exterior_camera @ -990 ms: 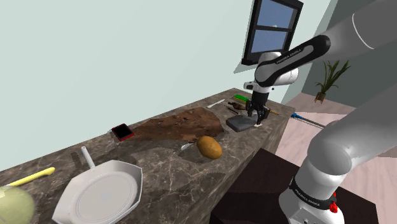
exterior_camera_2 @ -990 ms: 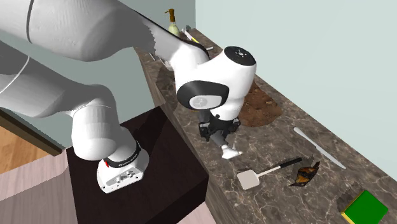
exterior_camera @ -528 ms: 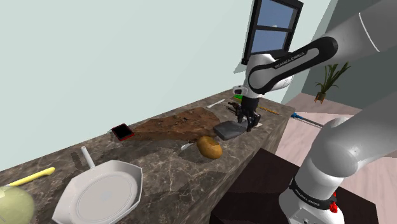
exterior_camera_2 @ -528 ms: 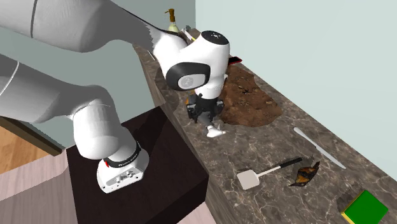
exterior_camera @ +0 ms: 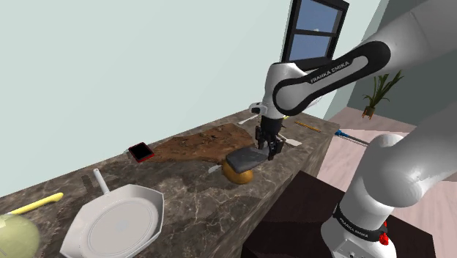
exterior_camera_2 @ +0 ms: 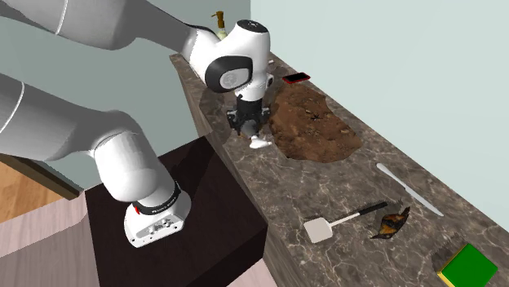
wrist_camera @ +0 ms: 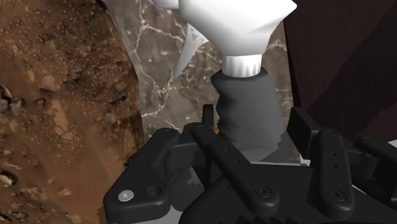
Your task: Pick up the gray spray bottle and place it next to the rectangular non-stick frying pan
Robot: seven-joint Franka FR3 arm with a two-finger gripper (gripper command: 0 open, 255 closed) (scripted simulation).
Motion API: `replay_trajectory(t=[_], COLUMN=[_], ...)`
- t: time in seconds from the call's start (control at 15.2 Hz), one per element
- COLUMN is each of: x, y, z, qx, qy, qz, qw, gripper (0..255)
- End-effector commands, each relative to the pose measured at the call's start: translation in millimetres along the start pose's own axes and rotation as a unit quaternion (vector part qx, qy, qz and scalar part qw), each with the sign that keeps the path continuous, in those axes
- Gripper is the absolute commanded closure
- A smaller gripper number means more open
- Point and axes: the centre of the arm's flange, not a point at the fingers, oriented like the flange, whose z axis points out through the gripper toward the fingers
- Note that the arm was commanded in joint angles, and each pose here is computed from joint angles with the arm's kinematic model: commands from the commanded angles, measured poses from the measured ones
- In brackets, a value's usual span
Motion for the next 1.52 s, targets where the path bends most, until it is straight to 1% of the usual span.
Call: replay_trajectory(t=[0.0, 1.06, 1.45], x=[26.5, 230.2, 229.0], y=[-6.2, -54.9, -53.3], z=[3.0, 12.5, 44.1], qx=[0.0, 0.0, 0.0], qy=[0.0, 0.0, 0.0], qz=[0.001, 0.001, 0.001], qw=[1.0, 1.0, 1.0], gripper=[255, 255, 255])
